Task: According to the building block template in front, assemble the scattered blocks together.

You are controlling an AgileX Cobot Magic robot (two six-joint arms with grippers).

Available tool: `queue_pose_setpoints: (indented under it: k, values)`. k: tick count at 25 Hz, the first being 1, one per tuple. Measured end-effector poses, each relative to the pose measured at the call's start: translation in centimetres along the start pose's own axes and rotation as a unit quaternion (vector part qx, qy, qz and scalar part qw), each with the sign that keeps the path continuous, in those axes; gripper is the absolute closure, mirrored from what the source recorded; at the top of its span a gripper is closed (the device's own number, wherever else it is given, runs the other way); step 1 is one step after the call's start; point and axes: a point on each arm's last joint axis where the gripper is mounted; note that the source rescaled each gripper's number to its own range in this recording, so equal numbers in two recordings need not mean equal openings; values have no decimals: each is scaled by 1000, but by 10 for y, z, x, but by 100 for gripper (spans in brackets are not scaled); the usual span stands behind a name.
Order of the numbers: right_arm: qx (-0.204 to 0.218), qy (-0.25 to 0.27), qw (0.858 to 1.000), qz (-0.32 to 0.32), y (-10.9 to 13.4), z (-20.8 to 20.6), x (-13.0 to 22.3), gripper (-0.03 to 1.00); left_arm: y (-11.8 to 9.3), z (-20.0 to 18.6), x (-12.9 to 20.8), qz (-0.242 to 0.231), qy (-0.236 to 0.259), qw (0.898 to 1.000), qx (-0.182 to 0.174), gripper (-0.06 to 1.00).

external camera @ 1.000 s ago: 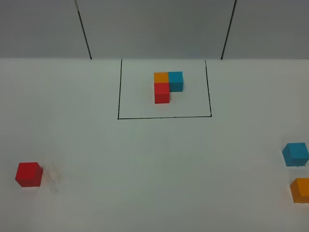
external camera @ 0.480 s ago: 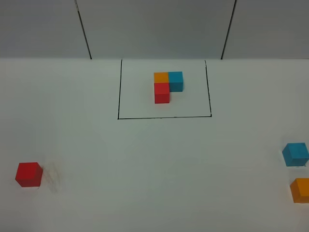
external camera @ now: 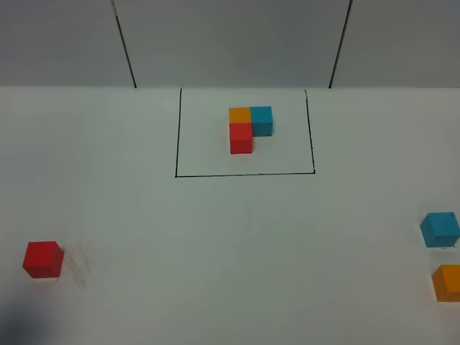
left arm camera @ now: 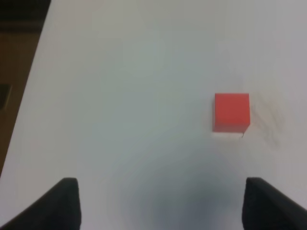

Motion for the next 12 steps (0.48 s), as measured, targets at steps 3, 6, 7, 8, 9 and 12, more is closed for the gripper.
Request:
queue_pose_setpoints:
  k: [3, 6, 7, 8, 9, 12]
  values:
    - [0, 0, 1000, 0, 0, 0, 0, 59, -4, 22, -8, 7, 44, 999, 10, 17]
    - [0, 0, 1000, 0, 0, 0, 0, 59, -9, 41, -13, 11, 79, 997, 20, 17]
    - [0, 0, 1000, 0, 0, 0, 0, 59, -10, 46, -14, 10, 86, 996, 25, 17]
    - [0, 0, 1000, 0, 0, 0, 0, 59, -12, 51, -15, 9, 97, 995, 30, 17]
    - [0, 0, 1000, 0, 0, 0, 0, 59, -14, 57, -16, 9, 106, 994, 34, 17]
    - [0, 0, 1000, 0, 0, 0, 0, 59, -17, 71, -20, 12, 119, 992, 39, 17]
Point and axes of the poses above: a point on each arm's last joint axis where the gripper is mounted, z pointing out along that axis toward the gripper, y along the wrist's bending axis when the last joint is at zero, x = y × z, and after that the axes turned 7 degrees about z, right-handed
